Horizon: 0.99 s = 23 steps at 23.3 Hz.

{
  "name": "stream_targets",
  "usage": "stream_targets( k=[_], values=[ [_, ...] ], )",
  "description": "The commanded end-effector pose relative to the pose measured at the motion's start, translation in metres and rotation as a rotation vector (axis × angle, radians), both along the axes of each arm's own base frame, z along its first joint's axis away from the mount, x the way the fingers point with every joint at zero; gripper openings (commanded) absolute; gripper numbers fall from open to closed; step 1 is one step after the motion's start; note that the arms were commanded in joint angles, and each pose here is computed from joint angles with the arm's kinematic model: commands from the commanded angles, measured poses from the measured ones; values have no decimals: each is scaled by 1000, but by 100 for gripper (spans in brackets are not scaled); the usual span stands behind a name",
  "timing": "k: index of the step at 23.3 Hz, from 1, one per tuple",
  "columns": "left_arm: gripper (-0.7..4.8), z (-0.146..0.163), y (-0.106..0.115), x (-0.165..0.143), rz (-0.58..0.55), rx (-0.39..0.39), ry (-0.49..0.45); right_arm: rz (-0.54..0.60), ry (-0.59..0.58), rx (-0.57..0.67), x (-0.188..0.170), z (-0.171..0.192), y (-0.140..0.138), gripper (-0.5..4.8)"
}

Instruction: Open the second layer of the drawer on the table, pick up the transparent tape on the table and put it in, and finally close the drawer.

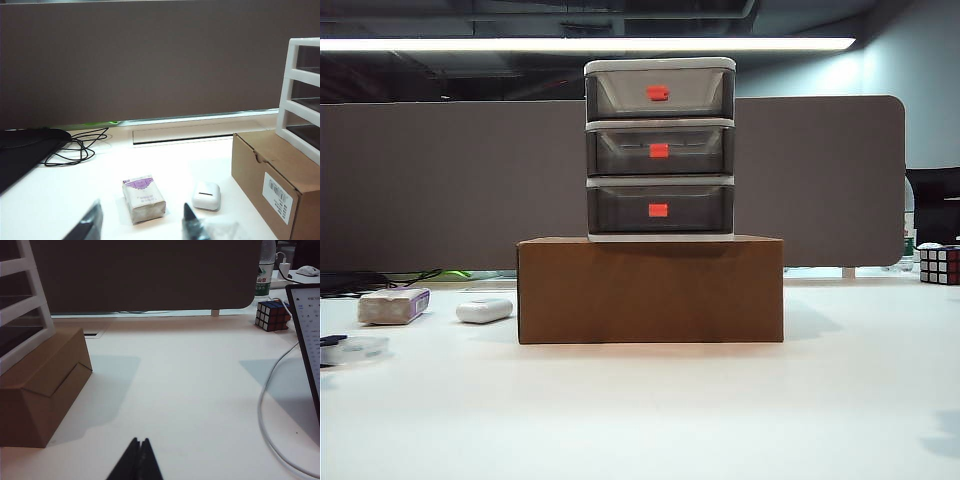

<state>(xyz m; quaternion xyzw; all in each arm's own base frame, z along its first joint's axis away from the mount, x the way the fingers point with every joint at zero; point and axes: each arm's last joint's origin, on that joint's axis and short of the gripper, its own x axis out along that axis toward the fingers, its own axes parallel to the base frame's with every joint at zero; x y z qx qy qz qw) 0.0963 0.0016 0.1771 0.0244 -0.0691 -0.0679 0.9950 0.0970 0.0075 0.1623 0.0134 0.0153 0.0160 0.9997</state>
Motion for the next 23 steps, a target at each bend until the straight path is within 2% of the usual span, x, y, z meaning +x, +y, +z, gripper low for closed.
stream_targets(
  k=[1, 3, 17, 18, 19, 20, 21, 22, 23],
  values=[
    [196, 3, 0, -1, -4, 1, -19, -1, -7, -2, 0, -1, 0, -5],
    [182, 3, 0, -1, -4, 1, -18, -1, -7, -2, 0, -1, 0, -5],
    [183, 3, 0, -1, -11, 0, -17, -1, -7, -2, 0, -1, 0, -5],
    [183, 3, -2, -1, -58, -27, -12, 13, -7, -1, 0, -1, 0, -5],
    [183, 3, -4, -1, -160, -102, 11, 73, -8, 33, 0, 0, 2, -5],
    [182, 3, -7, -2, -238, -147, 31, 130, -11, 48, 0, 0, 4, -5],
    [151, 1, -11, -3, -348, -155, 68, 213, -18, 52, -1, 1, 6, -5],
    [112, -1, -15, -3, -403, -150, 92, 256, -22, 52, -1, 2, 7, -5],
    [97, -2, -18, -4, -433, -149, 108, 283, -26, 52, -1, 3, 8, -5]
  ],
)
